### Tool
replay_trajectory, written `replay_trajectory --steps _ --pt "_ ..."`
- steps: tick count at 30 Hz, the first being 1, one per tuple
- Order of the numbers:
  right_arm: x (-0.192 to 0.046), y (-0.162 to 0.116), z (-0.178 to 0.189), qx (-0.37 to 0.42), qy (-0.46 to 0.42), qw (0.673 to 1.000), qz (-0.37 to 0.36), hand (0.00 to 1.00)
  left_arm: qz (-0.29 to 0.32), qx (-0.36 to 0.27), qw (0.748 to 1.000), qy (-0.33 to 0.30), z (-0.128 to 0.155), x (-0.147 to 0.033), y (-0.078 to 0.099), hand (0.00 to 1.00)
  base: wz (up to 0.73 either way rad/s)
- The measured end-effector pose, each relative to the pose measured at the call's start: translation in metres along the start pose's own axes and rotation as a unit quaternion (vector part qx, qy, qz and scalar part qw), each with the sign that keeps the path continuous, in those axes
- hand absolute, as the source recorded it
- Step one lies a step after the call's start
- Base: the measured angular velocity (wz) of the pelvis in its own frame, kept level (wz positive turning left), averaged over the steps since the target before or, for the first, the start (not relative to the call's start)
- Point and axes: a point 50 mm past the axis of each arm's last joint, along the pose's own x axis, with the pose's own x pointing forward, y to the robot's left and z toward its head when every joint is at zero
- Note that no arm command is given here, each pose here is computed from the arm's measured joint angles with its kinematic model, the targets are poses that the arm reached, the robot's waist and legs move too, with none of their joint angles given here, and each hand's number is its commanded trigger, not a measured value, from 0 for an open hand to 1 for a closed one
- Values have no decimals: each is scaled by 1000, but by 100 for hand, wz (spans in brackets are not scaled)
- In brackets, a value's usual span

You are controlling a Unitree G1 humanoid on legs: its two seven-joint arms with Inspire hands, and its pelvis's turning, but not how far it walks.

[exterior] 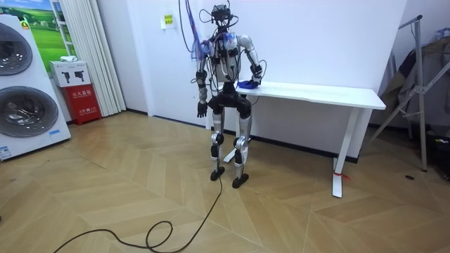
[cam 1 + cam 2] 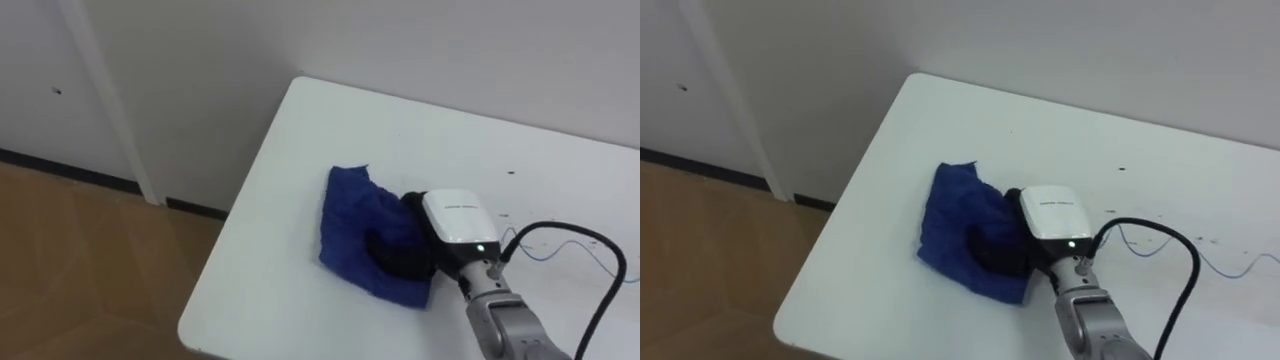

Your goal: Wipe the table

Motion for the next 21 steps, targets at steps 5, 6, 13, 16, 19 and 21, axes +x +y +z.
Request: replay_trajectory --steps 5,6,13,16,19,21 --pt "0 0 3 11 -5 1000 -7 100 -4 -1 1000 0 0 0 -1 0 1" --pt "0 0 3 11 -4 1000 -8 100 -8 -1 1000 0 0 0 -1 0 0" --pt "0 1 3 11 -4 1000 -11 100 -12 -4 1000 -2 2 0 -2 0 0" --pt "0 3 1 32 4 999 -1 100 -11 -7 1000 -4 3 0 -1 0 2" --pt "-1 9 -5 88 33 995 16 100 -9 -8 1000 -2 2 -1 -3 0 4" --pt "-1 11 -7 121 48 991 21 100 -8 -9 1000 1 1 -2 -6 0 0"
